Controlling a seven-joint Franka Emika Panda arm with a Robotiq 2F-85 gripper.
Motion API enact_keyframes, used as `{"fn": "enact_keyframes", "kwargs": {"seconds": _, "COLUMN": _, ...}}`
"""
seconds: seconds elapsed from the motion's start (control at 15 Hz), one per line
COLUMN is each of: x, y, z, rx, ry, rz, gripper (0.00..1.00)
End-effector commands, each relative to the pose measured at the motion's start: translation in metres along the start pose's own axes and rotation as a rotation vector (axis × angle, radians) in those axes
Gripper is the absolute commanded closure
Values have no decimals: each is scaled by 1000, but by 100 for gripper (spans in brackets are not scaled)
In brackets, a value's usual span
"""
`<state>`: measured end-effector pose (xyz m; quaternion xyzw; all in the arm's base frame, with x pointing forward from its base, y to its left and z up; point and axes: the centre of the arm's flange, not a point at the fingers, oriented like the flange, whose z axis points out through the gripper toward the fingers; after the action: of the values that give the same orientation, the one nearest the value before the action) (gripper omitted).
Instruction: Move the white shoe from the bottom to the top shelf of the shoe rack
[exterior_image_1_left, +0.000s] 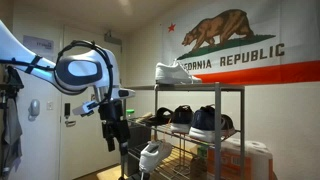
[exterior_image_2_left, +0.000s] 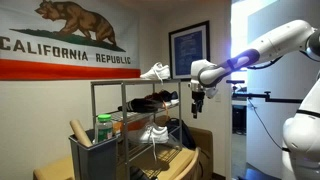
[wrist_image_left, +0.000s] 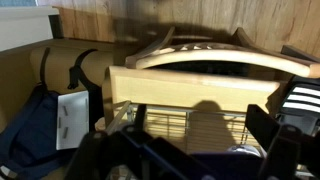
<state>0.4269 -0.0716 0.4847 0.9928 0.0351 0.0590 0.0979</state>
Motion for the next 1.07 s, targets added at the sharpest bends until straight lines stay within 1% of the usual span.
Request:
{"fn": "enact_keyframes", "kwargs": {"seconds": 0.0, "x": 0, "y": 0, "z": 0, "rx": 0, "ry": 0, "rz": 0, "gripper": 0}}
{"fn": "enact_keyframes", "kwargs": {"seconds": 0.2, "x": 0, "y": 0, "z": 0, "rx": 0, "ry": 0, "rz": 0, "gripper": 0}}
{"fn": "enact_keyframes", "kwargs": {"seconds": 0.4, "x": 20, "y": -1, "z": 14, "rx": 25, "ry": -1, "rz": -23, "gripper": 0}}
{"fn": "enact_keyframes", "kwargs": {"seconds": 0.73, "x": 69, "y": -22, "z": 51, "rx": 92, "ry": 38, "rz": -60, "gripper": 0}}
{"fn": "enact_keyframes", "kwargs": {"seconds": 1.0, "x": 105, "y": -37, "z": 69, "rx": 117, "ry": 82, "rz": -66, "gripper": 0}}
